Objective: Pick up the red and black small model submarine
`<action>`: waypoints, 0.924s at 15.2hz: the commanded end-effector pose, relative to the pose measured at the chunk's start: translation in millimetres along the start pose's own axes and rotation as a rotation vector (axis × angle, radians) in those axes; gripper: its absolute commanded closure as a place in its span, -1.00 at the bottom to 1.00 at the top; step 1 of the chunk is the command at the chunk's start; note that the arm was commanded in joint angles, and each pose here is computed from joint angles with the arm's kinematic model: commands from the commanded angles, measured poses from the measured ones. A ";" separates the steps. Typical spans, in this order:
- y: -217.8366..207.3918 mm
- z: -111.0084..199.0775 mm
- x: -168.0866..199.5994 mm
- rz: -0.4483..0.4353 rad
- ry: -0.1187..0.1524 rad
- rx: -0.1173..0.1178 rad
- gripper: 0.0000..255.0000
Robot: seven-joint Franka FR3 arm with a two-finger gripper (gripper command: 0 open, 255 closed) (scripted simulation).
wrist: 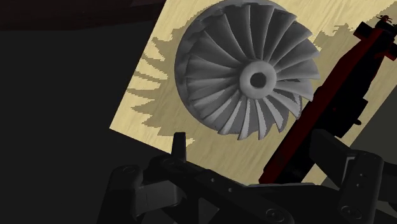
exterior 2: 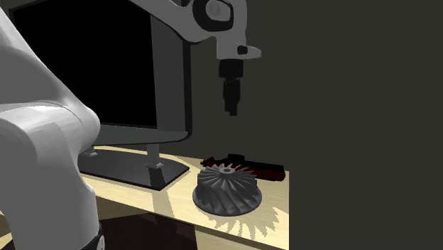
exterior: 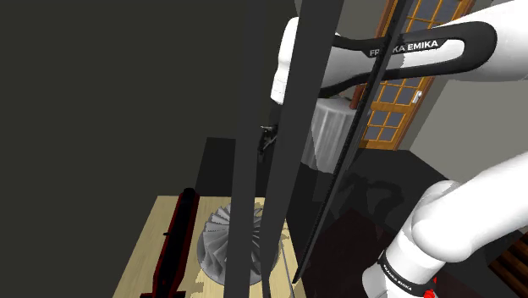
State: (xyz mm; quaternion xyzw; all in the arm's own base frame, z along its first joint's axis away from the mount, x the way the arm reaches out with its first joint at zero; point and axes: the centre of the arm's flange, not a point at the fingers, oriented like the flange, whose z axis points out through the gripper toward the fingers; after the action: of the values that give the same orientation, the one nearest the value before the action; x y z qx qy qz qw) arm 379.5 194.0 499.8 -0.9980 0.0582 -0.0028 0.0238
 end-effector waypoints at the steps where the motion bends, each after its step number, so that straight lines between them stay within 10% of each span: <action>1: -21.2 15.4 10.2 0.000 -0.001 -0.004 -1.00; 14: -153.8 123.7 54.6 -0.005 -0.011 -0.046 -1.00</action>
State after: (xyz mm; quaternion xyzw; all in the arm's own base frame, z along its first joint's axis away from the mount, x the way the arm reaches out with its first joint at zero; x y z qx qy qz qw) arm 458.8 324.0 397.1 -0.9977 0.0679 0.0006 0.0039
